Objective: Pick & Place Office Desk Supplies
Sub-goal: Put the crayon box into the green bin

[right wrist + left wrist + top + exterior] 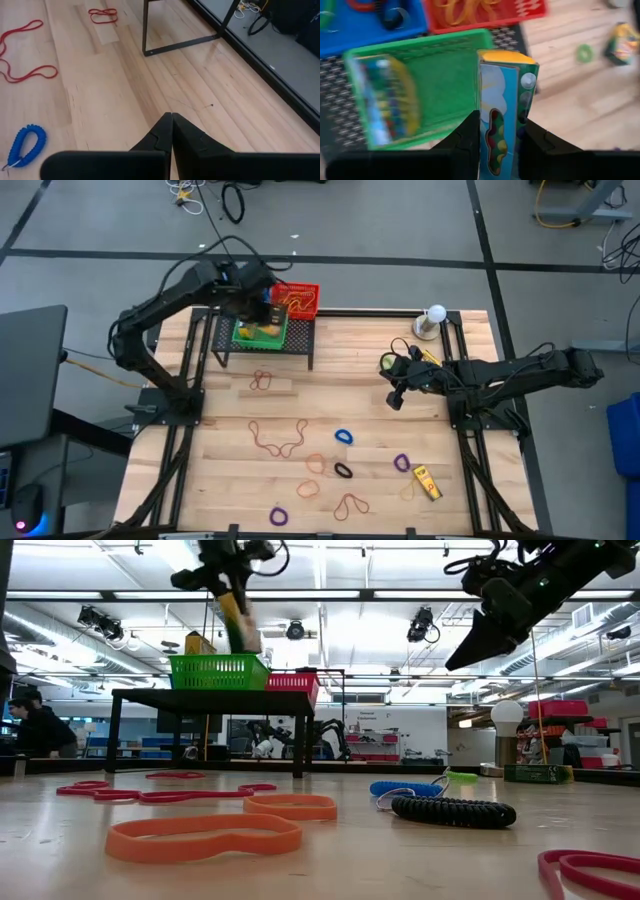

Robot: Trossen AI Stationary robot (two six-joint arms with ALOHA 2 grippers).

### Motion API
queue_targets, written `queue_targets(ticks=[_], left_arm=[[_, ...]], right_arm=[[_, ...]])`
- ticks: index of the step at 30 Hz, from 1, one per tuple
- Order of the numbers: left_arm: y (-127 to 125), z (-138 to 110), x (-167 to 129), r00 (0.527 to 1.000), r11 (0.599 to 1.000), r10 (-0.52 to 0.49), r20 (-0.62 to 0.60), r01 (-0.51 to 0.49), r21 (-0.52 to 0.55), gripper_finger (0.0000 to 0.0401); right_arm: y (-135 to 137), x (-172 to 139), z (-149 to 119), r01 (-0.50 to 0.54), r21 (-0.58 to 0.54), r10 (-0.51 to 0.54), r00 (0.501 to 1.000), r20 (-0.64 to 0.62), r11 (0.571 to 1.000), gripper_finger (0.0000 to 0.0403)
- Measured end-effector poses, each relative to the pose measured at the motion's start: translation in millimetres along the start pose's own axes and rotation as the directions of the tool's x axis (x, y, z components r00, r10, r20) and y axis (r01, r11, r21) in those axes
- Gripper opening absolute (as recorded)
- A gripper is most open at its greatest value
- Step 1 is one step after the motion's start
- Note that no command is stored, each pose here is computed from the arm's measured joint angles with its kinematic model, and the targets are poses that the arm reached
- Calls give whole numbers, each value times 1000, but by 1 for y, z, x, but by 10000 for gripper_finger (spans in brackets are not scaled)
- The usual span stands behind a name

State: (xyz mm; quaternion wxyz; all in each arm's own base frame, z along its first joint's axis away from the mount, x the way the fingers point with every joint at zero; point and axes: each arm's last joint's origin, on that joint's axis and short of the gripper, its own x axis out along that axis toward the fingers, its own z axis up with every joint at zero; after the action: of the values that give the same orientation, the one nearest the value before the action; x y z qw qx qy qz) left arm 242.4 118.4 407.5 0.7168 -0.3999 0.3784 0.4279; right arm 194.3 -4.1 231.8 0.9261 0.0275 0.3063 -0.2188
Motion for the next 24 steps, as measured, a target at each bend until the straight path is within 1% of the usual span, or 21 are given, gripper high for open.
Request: queue_targets(ticks=[5,9,16,24], left_arm=[[16,13,7,997,997,75,-20,-76,-29,92],[23,19,14,993,993,112,-39,-113,-34,93],[20,23,37,975,983,180,-127,-181,5,95],[18,25,50,964,977,215,-158,-211,40,96]], right_arm=[[0,0,2,-2,8,2,1000,18,1000,11],[1,0,3,-6,15,5,999,33,1000,11],[1,1,3,-6,15,5,999,32,1000,11],[1,1,3,-6,14,6,1000,31,1000,11]])
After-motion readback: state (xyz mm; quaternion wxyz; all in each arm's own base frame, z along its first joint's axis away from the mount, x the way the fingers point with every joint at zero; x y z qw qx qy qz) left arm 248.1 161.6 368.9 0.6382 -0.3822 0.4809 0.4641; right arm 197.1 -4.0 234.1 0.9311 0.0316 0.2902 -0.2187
